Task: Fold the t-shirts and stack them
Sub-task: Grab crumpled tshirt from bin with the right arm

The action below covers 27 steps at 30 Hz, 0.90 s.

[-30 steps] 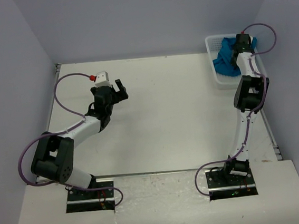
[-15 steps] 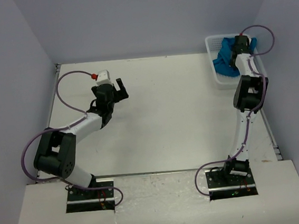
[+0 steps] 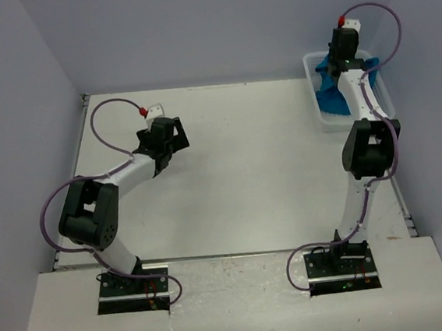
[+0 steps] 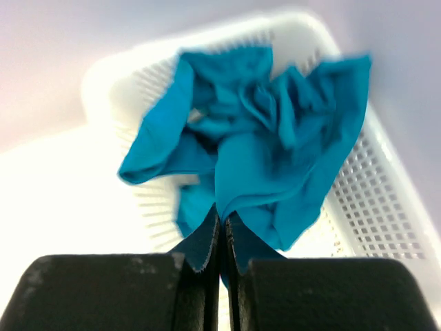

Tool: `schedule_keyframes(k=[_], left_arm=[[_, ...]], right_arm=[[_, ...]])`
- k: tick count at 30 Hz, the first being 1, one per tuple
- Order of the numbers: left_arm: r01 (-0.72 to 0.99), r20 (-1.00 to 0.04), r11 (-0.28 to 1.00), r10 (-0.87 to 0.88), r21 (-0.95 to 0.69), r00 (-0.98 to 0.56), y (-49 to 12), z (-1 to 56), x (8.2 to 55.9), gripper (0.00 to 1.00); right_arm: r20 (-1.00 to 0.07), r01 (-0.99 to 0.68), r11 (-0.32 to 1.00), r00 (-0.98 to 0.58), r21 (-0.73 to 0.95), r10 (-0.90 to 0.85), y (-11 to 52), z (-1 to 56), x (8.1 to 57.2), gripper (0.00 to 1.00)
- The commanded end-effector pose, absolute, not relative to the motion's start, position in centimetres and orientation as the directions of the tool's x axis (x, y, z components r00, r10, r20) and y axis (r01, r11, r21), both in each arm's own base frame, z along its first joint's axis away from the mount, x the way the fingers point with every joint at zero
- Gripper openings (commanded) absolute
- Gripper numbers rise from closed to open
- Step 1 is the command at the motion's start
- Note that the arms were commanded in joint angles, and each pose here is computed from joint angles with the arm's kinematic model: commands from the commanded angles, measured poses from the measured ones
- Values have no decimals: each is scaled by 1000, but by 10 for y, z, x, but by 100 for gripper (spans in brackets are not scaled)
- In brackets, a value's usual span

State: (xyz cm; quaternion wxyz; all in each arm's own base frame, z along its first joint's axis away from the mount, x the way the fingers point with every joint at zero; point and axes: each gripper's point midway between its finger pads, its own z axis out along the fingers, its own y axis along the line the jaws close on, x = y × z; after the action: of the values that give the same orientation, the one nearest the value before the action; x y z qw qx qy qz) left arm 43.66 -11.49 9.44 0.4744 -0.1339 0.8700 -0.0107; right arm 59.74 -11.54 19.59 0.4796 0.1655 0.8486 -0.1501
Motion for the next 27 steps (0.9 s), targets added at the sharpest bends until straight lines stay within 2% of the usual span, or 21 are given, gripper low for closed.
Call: schedule_keyframes(k=[1,7,17,23,27], left_arm=[[-222,-840,952,-294,-213,-455,-114,126,435,100],[-208,-856,952,-295,-225,-425,-109,142,424,100],[-134,-866,952,-306,-275,-395,-115,175,411,100],[-143,-878,956,-292,-256,-380,-106,192,402,100],[-156,-881,955,-293,-252,-371,-100,209,400,100]], right_arm=[[-952,431,899,-299,-77,61,-98,298,587,0],[-988,365,930,-156,-37,22,-52,379,562,0],[-996,306,952,77,-14,-40,-19,520,513,0],[-974,183,983,227,25,-18,21,588,459,0],[-957,34,999,291,4,-6,69,619,424,0]])
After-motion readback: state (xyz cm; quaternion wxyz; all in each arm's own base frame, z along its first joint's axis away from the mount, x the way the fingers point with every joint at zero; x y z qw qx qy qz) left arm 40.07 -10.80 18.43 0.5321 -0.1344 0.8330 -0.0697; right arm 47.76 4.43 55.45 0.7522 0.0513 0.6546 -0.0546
